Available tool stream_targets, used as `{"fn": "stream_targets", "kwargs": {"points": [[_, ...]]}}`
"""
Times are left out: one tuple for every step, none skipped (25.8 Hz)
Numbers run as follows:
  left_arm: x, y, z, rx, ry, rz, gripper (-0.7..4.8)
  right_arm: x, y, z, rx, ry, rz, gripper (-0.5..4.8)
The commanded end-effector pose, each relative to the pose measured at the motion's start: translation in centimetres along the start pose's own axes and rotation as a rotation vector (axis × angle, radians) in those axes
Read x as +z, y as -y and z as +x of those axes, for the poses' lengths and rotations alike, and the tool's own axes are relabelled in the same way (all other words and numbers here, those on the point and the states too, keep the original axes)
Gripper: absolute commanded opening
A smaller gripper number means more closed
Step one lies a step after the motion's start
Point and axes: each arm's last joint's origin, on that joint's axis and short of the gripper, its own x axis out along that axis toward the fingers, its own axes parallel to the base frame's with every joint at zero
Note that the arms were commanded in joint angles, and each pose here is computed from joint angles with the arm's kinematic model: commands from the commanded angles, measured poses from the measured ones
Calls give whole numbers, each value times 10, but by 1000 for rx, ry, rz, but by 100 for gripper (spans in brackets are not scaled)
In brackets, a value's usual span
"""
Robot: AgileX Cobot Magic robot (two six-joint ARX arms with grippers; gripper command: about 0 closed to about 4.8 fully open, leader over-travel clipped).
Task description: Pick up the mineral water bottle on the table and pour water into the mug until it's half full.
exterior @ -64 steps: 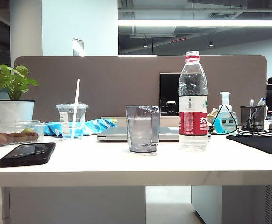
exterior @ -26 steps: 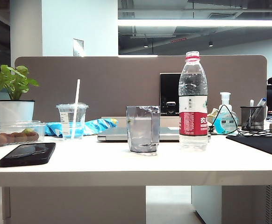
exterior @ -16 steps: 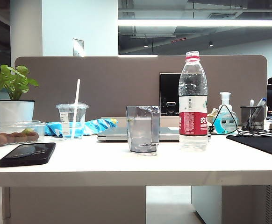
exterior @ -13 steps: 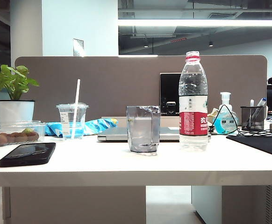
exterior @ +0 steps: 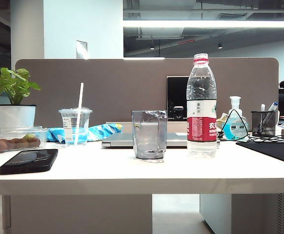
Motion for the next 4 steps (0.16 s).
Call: {"fn": "stream_targets", "kwargs": {"points": [[3,0,0,-4,14,-2,-2,-2,0,1,1,3,-1,-5],[3,0,0,-4,14,-1,-2,-2,0,1,1,3,-1,-5],[3,0,0,-4,14,-2,-2,-2,0,1,1,3,-1,-5],[3,0,0,-4,14,-2,-2,-2,0,1,1,3,-1,-5]]}}
